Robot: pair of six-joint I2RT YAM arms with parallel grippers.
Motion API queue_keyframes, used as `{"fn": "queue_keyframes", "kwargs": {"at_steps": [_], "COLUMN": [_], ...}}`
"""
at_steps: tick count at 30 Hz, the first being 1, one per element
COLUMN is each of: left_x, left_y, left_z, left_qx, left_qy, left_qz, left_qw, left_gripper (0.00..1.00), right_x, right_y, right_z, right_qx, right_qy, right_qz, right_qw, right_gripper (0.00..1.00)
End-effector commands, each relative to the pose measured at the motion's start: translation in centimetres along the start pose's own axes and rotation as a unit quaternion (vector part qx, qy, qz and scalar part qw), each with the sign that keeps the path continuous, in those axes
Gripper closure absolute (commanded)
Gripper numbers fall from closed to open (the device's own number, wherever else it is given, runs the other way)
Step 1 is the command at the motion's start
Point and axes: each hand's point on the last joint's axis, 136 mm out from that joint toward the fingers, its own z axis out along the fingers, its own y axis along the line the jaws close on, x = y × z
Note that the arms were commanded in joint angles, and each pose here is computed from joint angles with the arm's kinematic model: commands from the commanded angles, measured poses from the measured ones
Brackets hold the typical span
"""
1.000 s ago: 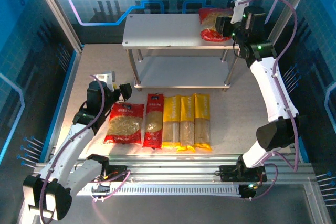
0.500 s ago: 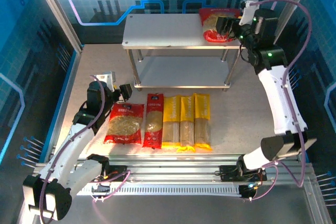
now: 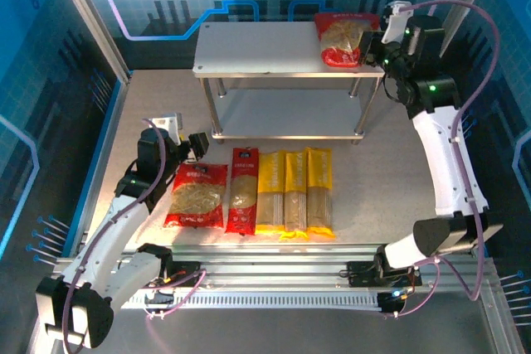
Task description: Place and organize the pasta boxes and bags onto the shelf
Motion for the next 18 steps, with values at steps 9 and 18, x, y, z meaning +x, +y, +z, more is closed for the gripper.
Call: {"fn": "queue_keyframes", "kwargs": {"at_steps": [9, 18], "left_x": [-1.5, -1.4], "left_y": [-0.7, -0.7], "left_z": [-0.5, -0.4], "left_qx": [0.006, 0.008], "left_qy": [-0.018, -0.016], "left_qz": [0.006, 0.006], "left_qw": [1.0, 1.0], "left_gripper": [0.31, 0.31], "right_x": [4.2, 8.5], "right_y": [-1.7, -2.0], "right_z": [0.5, -1.2], "right_qx": [0.024, 0.023], "right_qy": [0.082, 0.128], "right_qz": [0.015, 0.031], "right_qw": [0.996, 0.991], "right_gripper": [1.0, 1.0]}}
